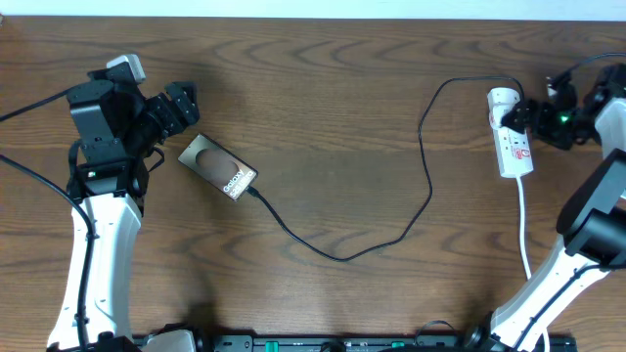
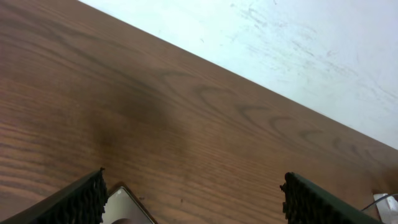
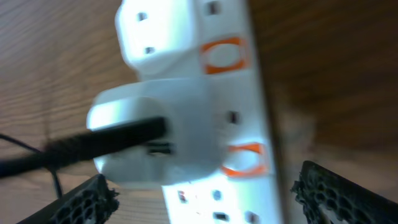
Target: Plug charger to phone and switch on socket
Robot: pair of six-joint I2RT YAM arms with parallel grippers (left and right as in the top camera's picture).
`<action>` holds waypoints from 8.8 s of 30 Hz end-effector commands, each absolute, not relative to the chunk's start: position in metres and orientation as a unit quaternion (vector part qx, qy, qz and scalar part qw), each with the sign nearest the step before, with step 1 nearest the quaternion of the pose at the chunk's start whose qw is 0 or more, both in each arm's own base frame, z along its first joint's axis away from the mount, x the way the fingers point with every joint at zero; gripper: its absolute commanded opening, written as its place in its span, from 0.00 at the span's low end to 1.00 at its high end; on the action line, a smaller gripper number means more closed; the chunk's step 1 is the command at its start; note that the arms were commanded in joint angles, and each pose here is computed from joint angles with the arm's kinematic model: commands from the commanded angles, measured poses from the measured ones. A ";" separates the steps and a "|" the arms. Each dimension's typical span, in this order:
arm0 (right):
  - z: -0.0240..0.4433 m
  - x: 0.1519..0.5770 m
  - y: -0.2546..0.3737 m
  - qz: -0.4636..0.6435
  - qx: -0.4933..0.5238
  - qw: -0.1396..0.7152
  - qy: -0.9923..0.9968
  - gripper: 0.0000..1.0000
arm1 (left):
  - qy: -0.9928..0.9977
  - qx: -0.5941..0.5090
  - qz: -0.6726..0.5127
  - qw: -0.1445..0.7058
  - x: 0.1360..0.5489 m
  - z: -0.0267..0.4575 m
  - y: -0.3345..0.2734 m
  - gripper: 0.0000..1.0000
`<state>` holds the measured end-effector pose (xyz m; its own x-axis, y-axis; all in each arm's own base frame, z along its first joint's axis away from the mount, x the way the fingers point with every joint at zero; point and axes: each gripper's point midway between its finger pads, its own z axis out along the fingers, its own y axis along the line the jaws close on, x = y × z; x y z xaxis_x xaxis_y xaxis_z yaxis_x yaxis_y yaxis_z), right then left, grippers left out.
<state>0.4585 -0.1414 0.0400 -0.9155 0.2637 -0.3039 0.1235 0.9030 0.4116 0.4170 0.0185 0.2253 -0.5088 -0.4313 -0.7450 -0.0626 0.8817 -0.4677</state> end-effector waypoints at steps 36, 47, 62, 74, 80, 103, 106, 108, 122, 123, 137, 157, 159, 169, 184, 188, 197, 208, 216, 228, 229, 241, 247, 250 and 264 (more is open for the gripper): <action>0.048 0.485 -0.052 0.231 0.064 0.167 0.956 0.99 | 0.855 -0.148 -0.185 0.462 0.415 0.214 0.020 0.88; 0.042 0.482 -0.066 0.192 0.083 0.158 0.965 0.99 | 0.855 -0.148 -0.185 0.460 0.414 0.213 0.020 0.88; 0.039 0.472 -0.063 0.202 0.123 0.127 0.963 0.99 | 0.858 -0.150 -0.185 0.455 0.413 0.211 0.020 0.88; 0.037 0.472 -0.069 0.188 0.126 0.130 0.965 0.99 | 0.858 -0.150 -0.185 0.455 0.413 0.211 0.020 0.88; 0.036 0.467 -0.068 0.190 0.135 0.116 0.966 0.99 | 0.858 -0.150 -0.185 0.455 0.413 0.211 0.019 0.88; 0.040 0.467 -0.078 0.170 0.166 0.113 0.965 0.99 | 0.858 -0.150 -0.185 0.456 0.413 0.211 0.020 0.88; 0.051 0.470 -0.087 0.147 0.180 0.124 0.965 0.99 | 0.857 -0.149 -0.185 0.458 0.413 0.212 0.020 0.88; 0.063 0.471 -0.095 0.125 0.189 0.136 0.964 0.99 | 0.856 -0.149 -0.185 0.459 0.414 0.213 0.020 0.88; 0.269 0.412 -0.105 0.065 0.316 0.310 0.894 0.99 | 0.861 -0.152 -0.185 0.448 0.411 0.208 0.019 0.88; 0.283 0.407 -0.104 0.065 0.313 0.326 0.890 0.99 | 0.863 -0.153 -0.186 0.444 0.409 0.206 0.019 0.88; 0.361 0.365 -0.091 0.070 0.296 0.421 0.855 0.99 | 0.869 -0.157 -0.186 0.431 0.405 0.200 0.018 0.88; 0.358 0.364 -0.091 0.070 0.297 0.414 0.857 0.99 | 0.883 -0.181 -0.159 0.403 0.389 0.187 0.028 0.88; 0.358 0.364 -0.091 0.070 0.297 0.414 0.857 0.99 | 0.878 -0.184 -0.141 0.419 0.381 0.193 0.031 0.88; 0.358 0.364 -0.091 0.070 0.297 0.414 0.857 0.99 | 0.763 -0.102 -0.028 0.637 0.318 0.222 0.019 0.88; 0.358 0.364 -0.091 0.070 0.297 0.414 0.857 0.99 | 0.698 -0.055 -0.045 0.713 0.253 0.181 0.006 0.88; 0.358 0.364 -0.091 0.070 0.297 0.414 0.857 0.99 | 0.741 -0.062 -0.051 0.666 0.246 0.149 0.005 0.88; 0.358 0.364 -0.091 0.070 0.297 0.414 0.857 0.99 | 0.756 -0.065 -0.050 0.650 0.244 0.137 0.005 0.88; 0.358 0.364 -0.091 0.070 0.297 0.414 0.857 0.99 | 0.756 -0.065 -0.050 0.650 0.244 0.137 0.005 0.88; 0.358 0.364 -0.091 0.070 0.297 0.414 0.857 0.99 | 0.756 -0.065 -0.050 0.650 0.244 0.137 0.005 0.88; 0.353 0.359 -0.094 0.052 0.291 0.405 0.865 0.99 | 0.756 -0.065 -0.050 0.650 0.244 0.137 0.005 0.88; 0.350 0.357 -0.094 0.051 0.293 0.398 0.867 0.99 | 0.756 -0.065 -0.050 0.650 0.244 0.137 0.005 0.88; 0.266 0.370 -0.049 0.008 0.218 0.428 0.877 0.99 | 0.756 -0.065 -0.050 0.650 0.244 0.137 0.005 0.88; 0.233 0.369 -0.020 0.023 0.133 0.570 0.810 0.99 | 0.756 -0.065 -0.050 0.650 0.244 0.137 0.005 0.88; 0.218 0.348 -0.016 0.034 0.120 0.620 0.775 0.99 | 0.756 -0.065 -0.050 0.650 0.244 0.138 0.005 0.88; 0.135 0.261 -0.008 0.021 0.060 0.643 0.764 0.99 | 0.756 -0.065 -0.050 0.650 0.244 0.137 0.005 0.88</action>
